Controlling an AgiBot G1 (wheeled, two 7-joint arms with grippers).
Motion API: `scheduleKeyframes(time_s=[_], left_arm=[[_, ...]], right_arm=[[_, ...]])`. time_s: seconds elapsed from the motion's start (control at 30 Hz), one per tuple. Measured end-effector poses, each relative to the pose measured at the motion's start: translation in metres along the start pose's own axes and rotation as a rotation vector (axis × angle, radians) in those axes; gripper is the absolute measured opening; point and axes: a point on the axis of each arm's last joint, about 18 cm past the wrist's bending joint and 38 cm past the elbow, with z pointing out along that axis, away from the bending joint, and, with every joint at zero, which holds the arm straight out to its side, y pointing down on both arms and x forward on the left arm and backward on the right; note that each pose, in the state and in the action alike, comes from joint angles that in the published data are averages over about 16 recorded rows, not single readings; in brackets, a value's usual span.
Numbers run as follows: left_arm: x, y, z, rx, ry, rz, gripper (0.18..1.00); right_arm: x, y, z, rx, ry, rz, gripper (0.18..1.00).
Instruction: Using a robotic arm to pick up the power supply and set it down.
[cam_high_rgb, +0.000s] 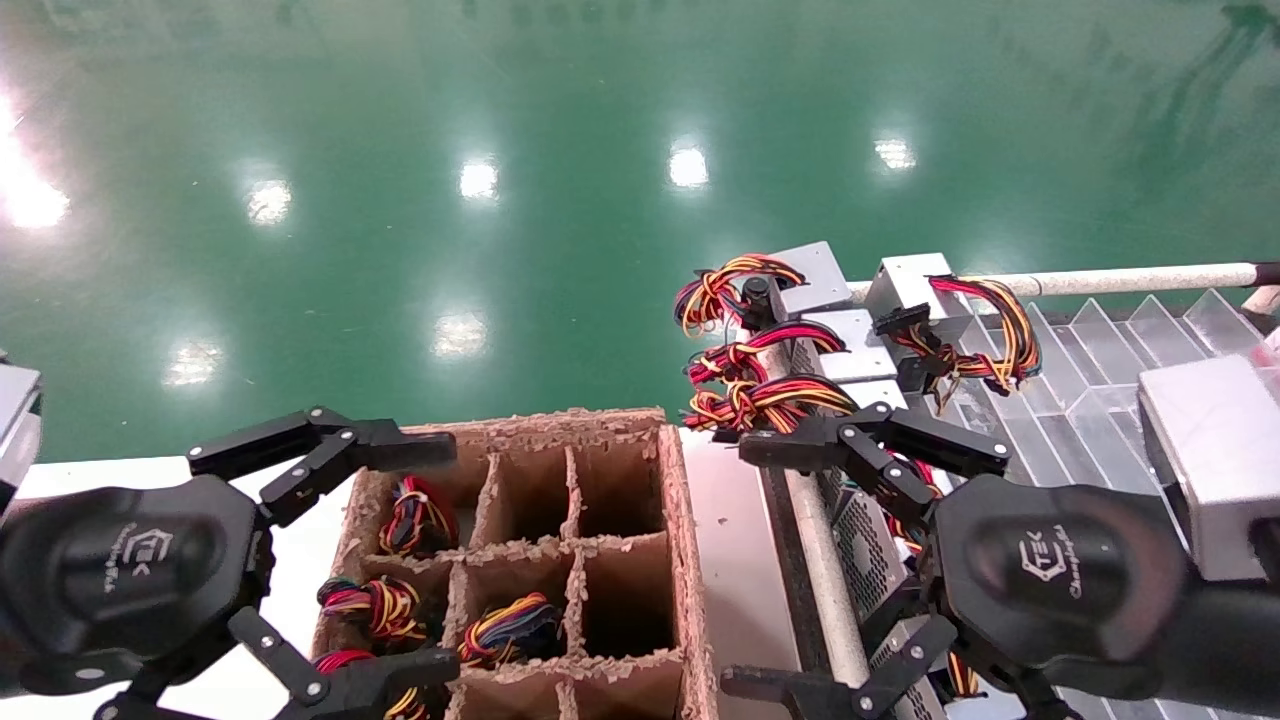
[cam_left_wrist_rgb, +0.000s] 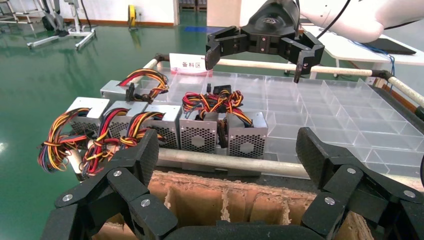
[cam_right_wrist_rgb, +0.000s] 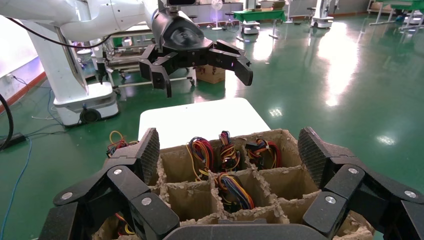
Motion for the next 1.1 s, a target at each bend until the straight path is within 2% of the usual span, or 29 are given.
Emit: scheduleKeyframes(time_s=[0.7, 0.9, 1.1], left_arm=[[0.0, 0.0, 0.0, 0.0, 0.0, 0.0, 1.0], [0.0, 0.0, 0.0, 0.0, 0.0, 0.0, 0.995], [0.0, 0.0, 0.0, 0.0, 0.0, 0.0, 0.969]], right_arm=[[0.0, 0.0, 0.002, 0.003, -0.005, -0.001, 1.0], [0.003, 0.003, 0.014, -0.006, -0.02, 0.003, 1.0], [0.014, 0.012, 0.042, -0.073, -0.046, 0.007, 1.0]])
